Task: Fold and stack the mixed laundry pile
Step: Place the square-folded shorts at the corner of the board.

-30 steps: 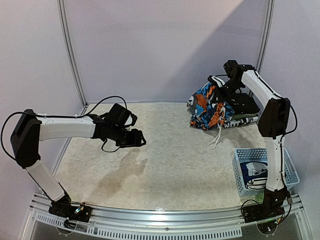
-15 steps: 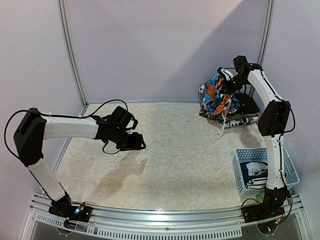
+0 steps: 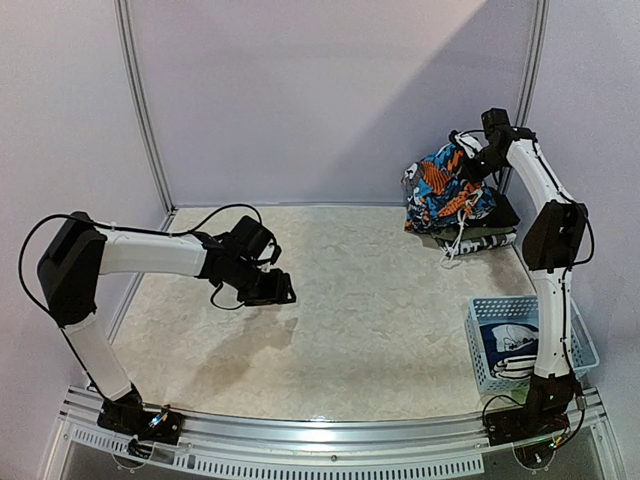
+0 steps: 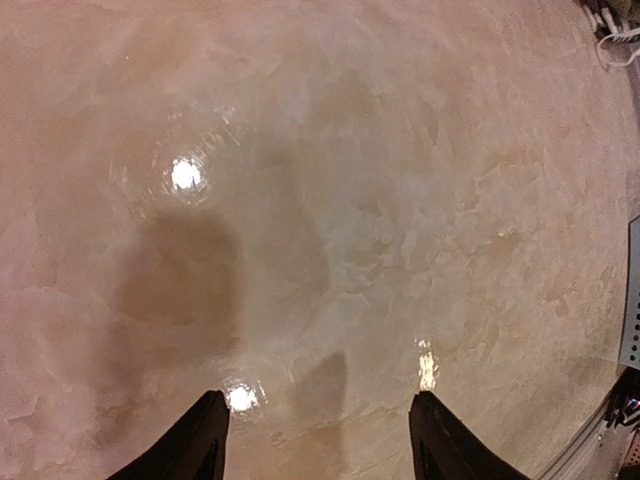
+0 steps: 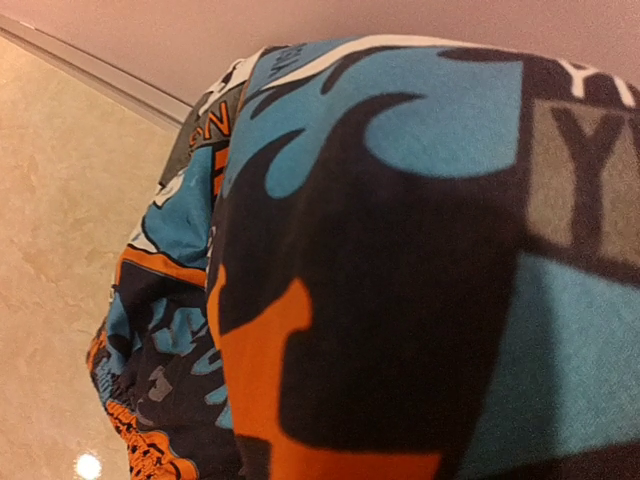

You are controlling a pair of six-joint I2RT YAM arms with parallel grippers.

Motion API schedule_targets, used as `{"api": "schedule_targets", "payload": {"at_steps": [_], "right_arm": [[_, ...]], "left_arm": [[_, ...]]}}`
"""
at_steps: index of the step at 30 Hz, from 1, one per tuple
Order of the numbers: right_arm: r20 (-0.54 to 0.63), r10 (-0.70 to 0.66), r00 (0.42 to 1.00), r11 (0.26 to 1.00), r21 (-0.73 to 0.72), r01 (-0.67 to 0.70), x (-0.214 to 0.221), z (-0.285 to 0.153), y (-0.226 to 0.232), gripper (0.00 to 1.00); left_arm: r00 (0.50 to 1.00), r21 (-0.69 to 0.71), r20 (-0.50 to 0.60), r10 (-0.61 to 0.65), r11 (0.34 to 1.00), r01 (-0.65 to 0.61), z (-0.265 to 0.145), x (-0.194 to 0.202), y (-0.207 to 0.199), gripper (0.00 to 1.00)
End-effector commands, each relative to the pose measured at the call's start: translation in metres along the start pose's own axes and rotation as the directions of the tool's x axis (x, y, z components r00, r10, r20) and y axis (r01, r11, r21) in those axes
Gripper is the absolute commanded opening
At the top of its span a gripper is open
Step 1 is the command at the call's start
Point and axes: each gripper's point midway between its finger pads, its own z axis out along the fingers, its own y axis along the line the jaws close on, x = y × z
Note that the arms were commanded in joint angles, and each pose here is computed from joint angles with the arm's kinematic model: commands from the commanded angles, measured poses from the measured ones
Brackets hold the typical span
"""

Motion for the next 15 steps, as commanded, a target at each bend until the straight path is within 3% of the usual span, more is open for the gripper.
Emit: {"api": "schedule_targets", "payload": {"at_steps": [1, 8, 15], "right_arm": [[-0.030, -0.147, 0.989, 0.975, 0.167, 0.149, -0.002, 0.009, -0.034, 0.00], [-0.111, -0.230, 0.967, 0.930, 0.266, 0.252, 0.012, 0.020, -0.063, 0.00], [-0.148, -0.179, 0.973, 0.931, 0.294, 0.216, 0.038, 0.014, -0.099, 0.00]], "left_arm": [[0.999, 0.020, -0.033, 0.002, 1.000, -0.002, 0.006, 0.004, -0.009, 0.63], [0.998, 0.029, -0.057, 0.004, 1.000, -0.002, 0.014, 0.012, -0.011, 0.63], [0.997, 0.035, -0.077, 0.010, 0.999, -0.007, 0.017, 0.018, -0.012, 0.63]]}}
